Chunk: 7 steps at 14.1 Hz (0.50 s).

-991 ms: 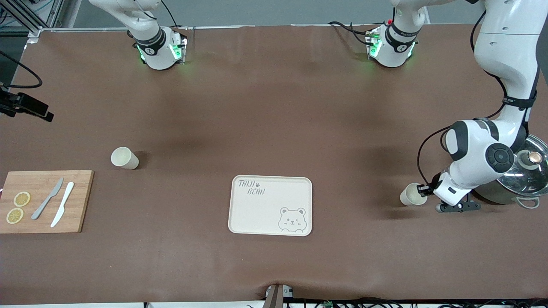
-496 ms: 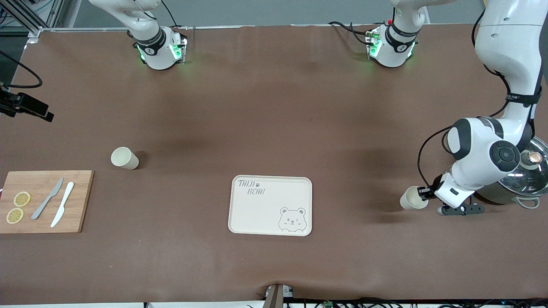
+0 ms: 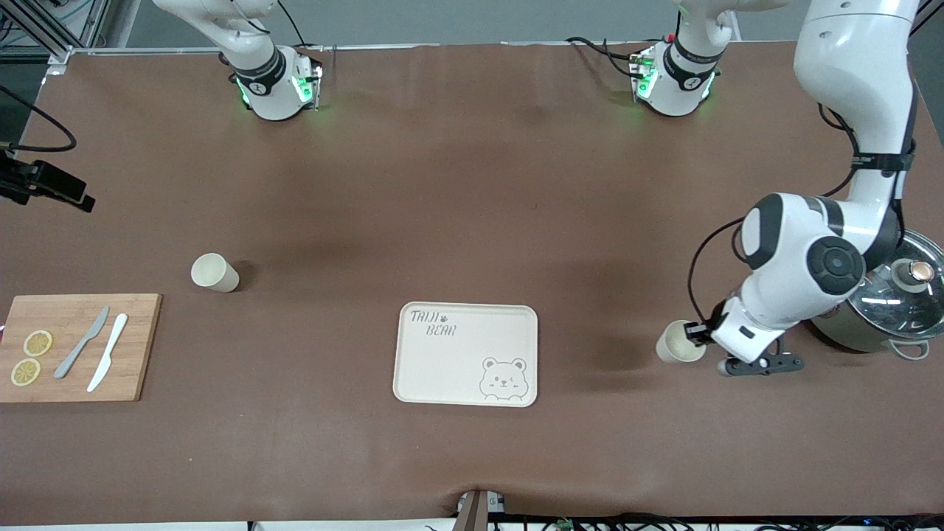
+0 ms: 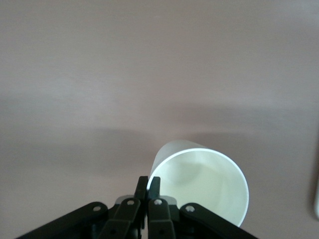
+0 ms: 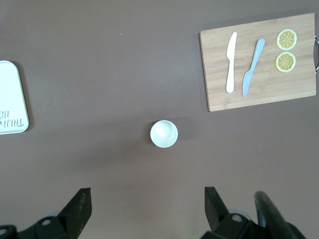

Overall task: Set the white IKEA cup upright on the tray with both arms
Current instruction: 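Carry the white cup with the left gripper onto the bear tray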

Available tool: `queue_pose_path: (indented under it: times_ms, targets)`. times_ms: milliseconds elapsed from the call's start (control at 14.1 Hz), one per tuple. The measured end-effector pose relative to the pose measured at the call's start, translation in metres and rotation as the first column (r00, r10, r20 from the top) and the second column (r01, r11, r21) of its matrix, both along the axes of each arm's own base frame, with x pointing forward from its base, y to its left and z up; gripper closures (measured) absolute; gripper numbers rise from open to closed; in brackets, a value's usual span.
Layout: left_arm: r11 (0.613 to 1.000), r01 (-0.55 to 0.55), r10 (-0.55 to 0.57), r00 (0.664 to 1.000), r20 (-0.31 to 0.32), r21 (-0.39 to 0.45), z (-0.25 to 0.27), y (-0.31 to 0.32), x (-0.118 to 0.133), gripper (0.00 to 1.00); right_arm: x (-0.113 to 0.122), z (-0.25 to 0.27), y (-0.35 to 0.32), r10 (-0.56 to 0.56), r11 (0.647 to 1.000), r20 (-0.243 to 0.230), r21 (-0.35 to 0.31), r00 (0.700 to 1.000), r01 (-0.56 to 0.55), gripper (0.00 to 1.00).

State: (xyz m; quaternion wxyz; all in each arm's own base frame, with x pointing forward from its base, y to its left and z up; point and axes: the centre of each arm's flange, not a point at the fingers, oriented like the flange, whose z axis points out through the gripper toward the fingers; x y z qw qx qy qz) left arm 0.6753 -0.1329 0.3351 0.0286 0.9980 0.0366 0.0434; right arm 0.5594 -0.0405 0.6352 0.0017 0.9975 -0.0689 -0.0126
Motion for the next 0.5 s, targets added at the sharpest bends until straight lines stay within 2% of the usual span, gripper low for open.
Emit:
queue_pose_path:
  times_ms: [283,496]
  targets:
    - [0.996,-0.082,0.082,0.997,0.004,-0.026,0.005,-0.080,-0.012,0.97,0.002,-0.002,-0.001,-0.001,1.000,-0.001,0.000,1.000,0.001,0.00]
    - [0.984,-0.174,0.173,0.985,-0.019,-0.046,-0.008,-0.145,-0.023,0.97,0.019,-0.019,-0.005,-0.006,1.000,0.023,-0.001,1.000,0.006,0.00]
